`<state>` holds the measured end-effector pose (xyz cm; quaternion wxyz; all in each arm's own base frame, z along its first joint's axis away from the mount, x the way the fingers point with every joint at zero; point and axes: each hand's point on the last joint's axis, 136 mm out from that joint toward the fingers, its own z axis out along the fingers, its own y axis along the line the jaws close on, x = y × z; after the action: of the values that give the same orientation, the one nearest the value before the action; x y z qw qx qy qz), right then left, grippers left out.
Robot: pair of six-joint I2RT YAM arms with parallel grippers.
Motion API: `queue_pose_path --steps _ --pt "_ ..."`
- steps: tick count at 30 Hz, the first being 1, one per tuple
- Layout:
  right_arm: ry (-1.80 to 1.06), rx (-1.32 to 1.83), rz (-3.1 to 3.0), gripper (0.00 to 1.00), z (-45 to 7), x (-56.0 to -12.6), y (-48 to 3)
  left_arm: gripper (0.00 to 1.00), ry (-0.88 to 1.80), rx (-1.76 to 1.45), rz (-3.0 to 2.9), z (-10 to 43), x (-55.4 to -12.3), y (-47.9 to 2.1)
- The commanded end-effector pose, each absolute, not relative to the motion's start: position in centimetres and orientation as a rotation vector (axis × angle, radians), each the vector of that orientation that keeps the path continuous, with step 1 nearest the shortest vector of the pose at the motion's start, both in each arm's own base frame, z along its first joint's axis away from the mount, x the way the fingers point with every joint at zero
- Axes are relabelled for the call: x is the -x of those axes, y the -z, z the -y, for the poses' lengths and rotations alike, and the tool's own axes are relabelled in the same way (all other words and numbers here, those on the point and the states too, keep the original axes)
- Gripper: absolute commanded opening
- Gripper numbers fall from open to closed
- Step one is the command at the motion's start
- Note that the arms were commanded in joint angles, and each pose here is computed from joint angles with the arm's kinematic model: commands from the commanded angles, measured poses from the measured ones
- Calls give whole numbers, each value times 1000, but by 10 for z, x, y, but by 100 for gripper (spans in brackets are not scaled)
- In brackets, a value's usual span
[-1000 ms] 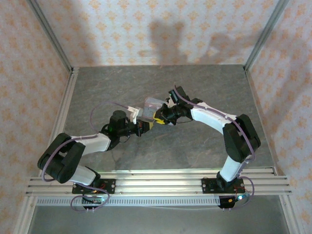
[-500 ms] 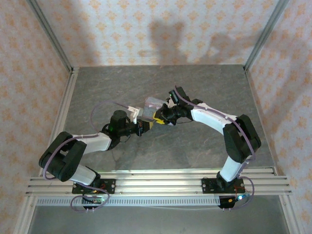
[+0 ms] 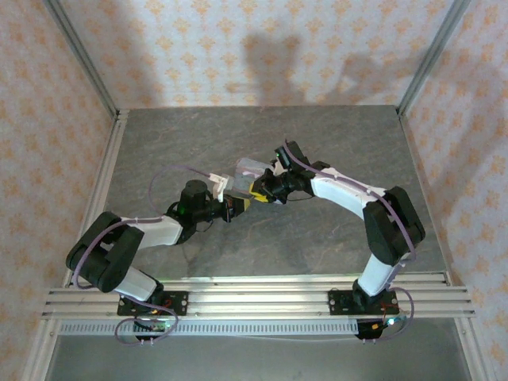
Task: Unlock a padlock with a key
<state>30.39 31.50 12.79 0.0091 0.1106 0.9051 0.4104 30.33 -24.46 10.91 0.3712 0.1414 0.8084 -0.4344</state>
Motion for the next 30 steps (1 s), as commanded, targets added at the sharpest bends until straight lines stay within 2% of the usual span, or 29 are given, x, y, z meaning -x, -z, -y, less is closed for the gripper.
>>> queue_pose_path --steps 1,30 --pt "-1288 -309 -2793 0 -315 -307 -141 0 1102 -366 -2048 242 -303 -107" --pt "-1294 -309 -2802 0 -317 -305 -137 0 1076 -312 -1987 234 -312 -128"
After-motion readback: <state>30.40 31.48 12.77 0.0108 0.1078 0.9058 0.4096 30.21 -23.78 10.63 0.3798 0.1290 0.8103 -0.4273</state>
